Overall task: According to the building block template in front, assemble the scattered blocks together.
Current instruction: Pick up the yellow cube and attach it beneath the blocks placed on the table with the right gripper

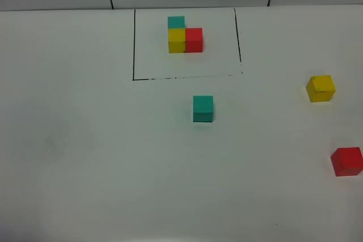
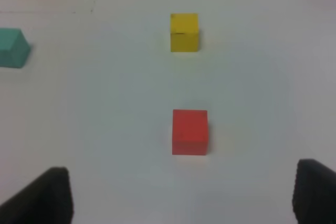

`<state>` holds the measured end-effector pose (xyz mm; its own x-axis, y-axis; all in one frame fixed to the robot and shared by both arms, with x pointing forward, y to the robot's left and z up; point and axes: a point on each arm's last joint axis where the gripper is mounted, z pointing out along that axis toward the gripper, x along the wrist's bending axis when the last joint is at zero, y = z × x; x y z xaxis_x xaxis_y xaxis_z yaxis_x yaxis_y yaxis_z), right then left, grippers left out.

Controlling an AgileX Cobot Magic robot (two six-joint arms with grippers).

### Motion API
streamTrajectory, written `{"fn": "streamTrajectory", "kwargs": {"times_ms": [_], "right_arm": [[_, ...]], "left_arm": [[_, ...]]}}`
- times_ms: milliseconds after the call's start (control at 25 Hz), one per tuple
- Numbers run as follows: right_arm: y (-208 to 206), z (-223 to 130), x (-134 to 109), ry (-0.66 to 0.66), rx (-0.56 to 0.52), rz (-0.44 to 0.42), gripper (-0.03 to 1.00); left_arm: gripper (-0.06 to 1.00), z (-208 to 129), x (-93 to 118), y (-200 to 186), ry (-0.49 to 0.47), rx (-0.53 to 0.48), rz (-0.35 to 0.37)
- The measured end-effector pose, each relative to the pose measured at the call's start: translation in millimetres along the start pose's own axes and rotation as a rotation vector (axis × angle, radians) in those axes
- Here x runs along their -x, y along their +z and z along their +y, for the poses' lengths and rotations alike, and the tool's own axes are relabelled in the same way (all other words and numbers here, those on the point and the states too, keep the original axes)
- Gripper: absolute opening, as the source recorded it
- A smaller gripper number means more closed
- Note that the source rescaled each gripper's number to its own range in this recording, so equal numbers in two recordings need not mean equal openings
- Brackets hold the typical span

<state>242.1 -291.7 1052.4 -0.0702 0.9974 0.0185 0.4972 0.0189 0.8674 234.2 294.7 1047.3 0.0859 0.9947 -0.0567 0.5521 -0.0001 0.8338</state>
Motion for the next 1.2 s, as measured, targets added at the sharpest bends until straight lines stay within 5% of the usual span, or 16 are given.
{"fn": "streamTrajectory", "kwargs": {"times_ms": [1200], "right_arm": [[0.0, 0.0, -0.6, 0.004, 0.0, 0.007, 0.73]], "left_arm": [[0.96, 0.0, 0.0, 0.0, 0.0, 0.0, 0.0]]}}
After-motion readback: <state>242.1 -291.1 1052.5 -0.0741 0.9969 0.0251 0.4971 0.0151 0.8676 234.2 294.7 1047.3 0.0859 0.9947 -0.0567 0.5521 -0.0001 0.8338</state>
